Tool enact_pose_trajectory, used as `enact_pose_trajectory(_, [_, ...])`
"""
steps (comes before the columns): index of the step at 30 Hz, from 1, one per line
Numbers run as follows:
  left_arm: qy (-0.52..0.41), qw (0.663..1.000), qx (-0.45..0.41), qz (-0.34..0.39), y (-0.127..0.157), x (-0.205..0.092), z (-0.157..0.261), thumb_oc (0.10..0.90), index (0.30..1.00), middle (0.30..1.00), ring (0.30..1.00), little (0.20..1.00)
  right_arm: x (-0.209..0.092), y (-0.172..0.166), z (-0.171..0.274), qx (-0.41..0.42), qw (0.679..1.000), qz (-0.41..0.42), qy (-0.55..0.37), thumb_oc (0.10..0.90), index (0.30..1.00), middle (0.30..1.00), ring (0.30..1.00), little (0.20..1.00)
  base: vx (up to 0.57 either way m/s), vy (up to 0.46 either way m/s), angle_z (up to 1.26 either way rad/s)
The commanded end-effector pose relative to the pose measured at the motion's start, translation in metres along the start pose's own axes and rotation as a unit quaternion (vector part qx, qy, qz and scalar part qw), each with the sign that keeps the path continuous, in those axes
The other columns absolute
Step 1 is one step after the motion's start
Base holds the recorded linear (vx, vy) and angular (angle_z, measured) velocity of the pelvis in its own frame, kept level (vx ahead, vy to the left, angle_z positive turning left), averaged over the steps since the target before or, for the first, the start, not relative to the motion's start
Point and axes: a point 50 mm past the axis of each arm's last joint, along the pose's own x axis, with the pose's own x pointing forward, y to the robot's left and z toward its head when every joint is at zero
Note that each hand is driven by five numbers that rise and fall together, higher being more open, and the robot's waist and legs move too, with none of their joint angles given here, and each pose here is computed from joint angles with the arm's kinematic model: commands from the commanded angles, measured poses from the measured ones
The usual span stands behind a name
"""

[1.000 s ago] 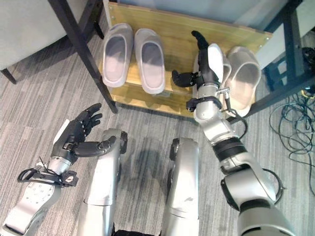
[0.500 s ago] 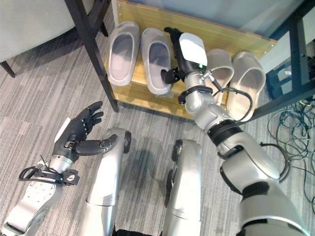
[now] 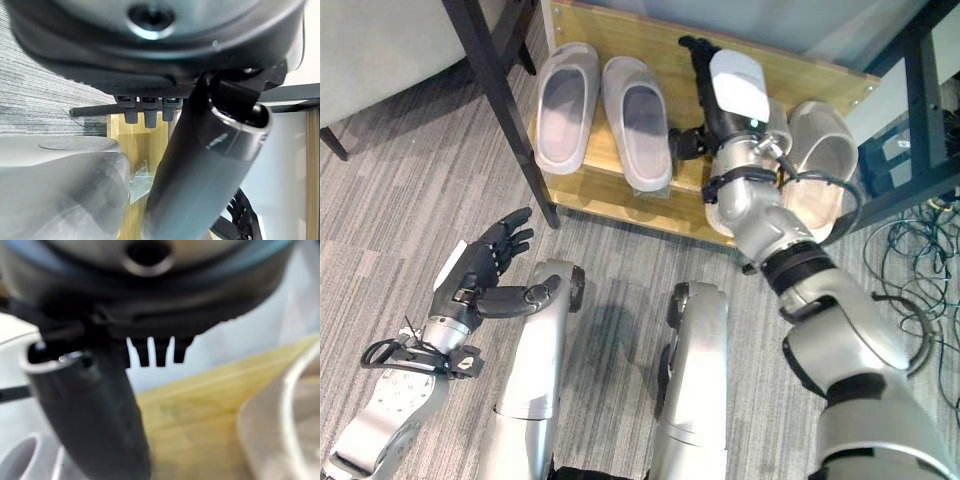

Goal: Arrange the slippers neatly on the shoe rack.

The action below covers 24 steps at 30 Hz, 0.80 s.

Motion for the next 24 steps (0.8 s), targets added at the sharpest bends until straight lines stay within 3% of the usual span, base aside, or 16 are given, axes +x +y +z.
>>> enact_pose_trajectory(1, [-0.146,0.986,-0.059,-0.046,-0.029,-0.004,0.050,0.800,0.900,0.900,0.900,0.900,0.022,-0.075,0.010,-0.012,0.988,-0.146,-0.047,0.800,0.900,0.900,0.900,0.900,0.00,0.000,0.00])
enact_pose_trajectory(14, [-0.140,0.987,-0.063,-0.044,-0.028,-0.006,0.048,0.800,0.900,0.900,0.900,0.900,0.019,-0.063,0.002,-0.033,0.992,-0.114,-0.035,0.800,0.900,0.900,0.900,0.900,0.00,0.000,0.00])
enact_pose_trajectory(24, [-0.151,0.985,-0.067,-0.046,-0.029,-0.005,0.052,0.800,0.900,0.900,0.900,0.900,0.022,-0.045,0.023,-0.018,0.994,-0.082,-0.063,0.800,0.900,0.900,0.900,0.900,0.00,0.000,0.00])
